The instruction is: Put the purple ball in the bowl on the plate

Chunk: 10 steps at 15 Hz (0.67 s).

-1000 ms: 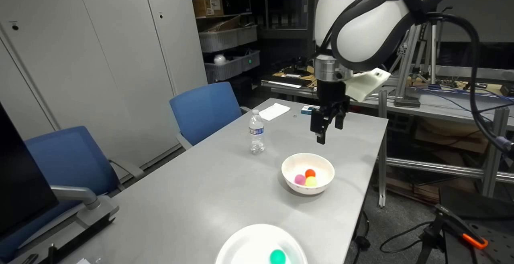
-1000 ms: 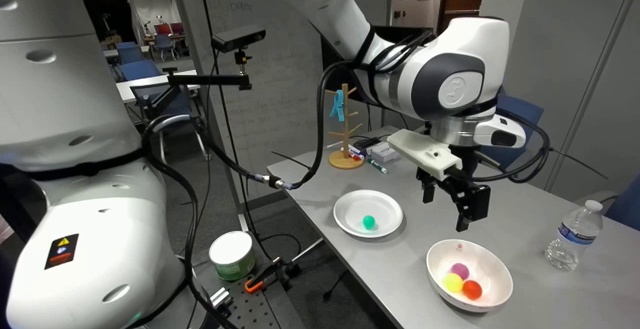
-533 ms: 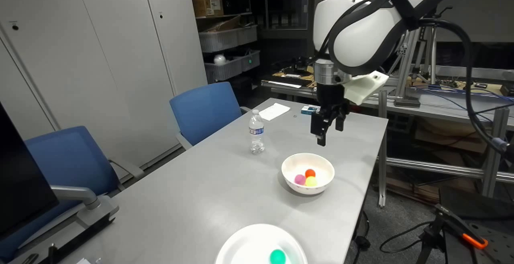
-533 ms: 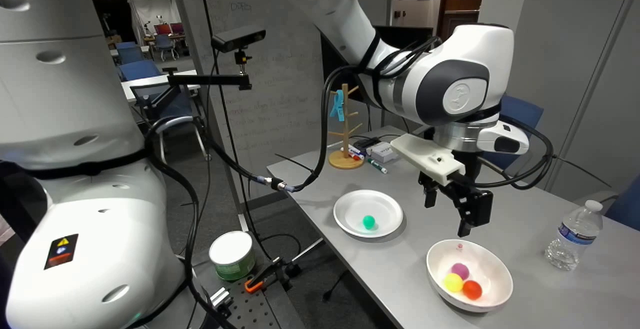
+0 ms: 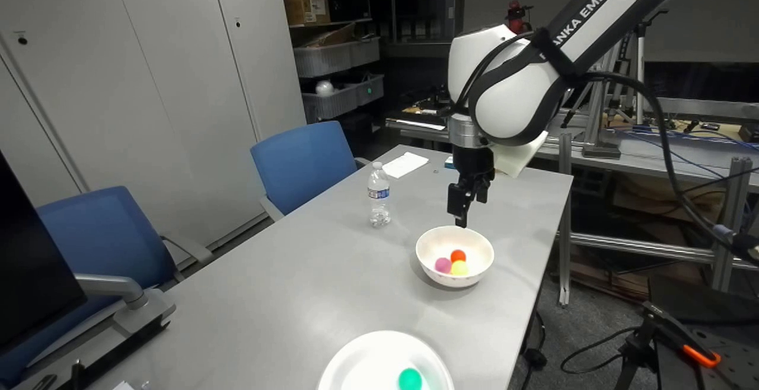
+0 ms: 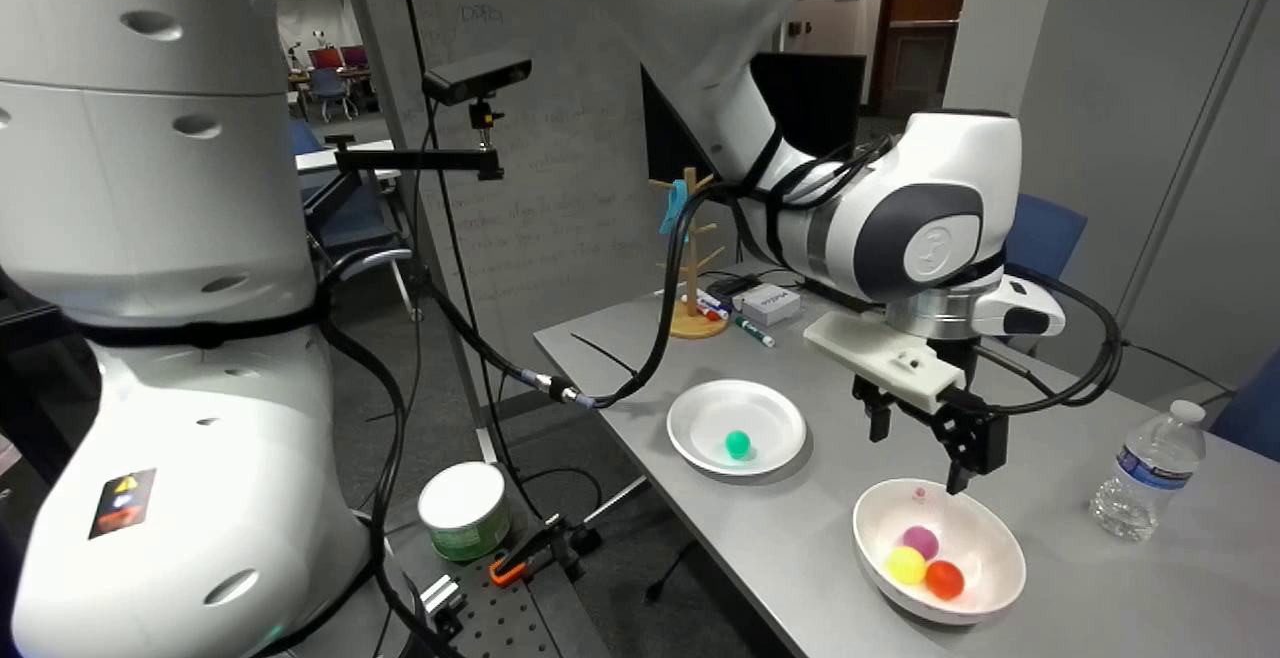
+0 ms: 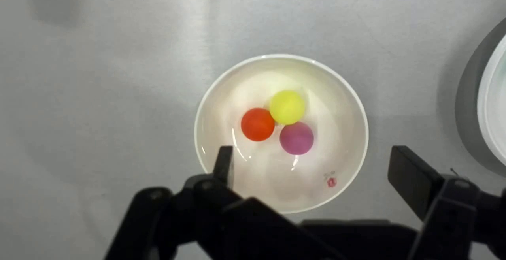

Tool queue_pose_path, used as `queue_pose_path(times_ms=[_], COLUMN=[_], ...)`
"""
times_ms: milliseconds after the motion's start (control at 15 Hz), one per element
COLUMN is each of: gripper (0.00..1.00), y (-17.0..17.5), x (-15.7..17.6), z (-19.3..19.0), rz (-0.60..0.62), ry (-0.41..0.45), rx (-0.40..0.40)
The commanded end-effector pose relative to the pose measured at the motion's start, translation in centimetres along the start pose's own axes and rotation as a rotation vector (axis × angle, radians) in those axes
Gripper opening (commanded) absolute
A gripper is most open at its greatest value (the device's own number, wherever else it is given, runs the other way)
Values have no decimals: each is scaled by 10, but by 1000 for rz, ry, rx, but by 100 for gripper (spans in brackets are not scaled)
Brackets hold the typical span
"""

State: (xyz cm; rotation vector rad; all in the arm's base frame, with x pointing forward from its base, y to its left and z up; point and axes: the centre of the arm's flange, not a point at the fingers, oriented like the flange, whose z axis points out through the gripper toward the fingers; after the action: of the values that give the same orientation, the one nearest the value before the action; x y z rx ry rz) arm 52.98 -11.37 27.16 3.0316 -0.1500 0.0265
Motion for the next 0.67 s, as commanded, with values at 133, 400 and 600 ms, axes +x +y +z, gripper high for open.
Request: queue_pose_path(times_ms=[133,400,600], gripper=[100,100,100], y=[5,-4,-5], x=[43,34,38], z=[35,36,36], rz=[-177,-186,-199], ry=[83,67,73], rx=[29,32,38])
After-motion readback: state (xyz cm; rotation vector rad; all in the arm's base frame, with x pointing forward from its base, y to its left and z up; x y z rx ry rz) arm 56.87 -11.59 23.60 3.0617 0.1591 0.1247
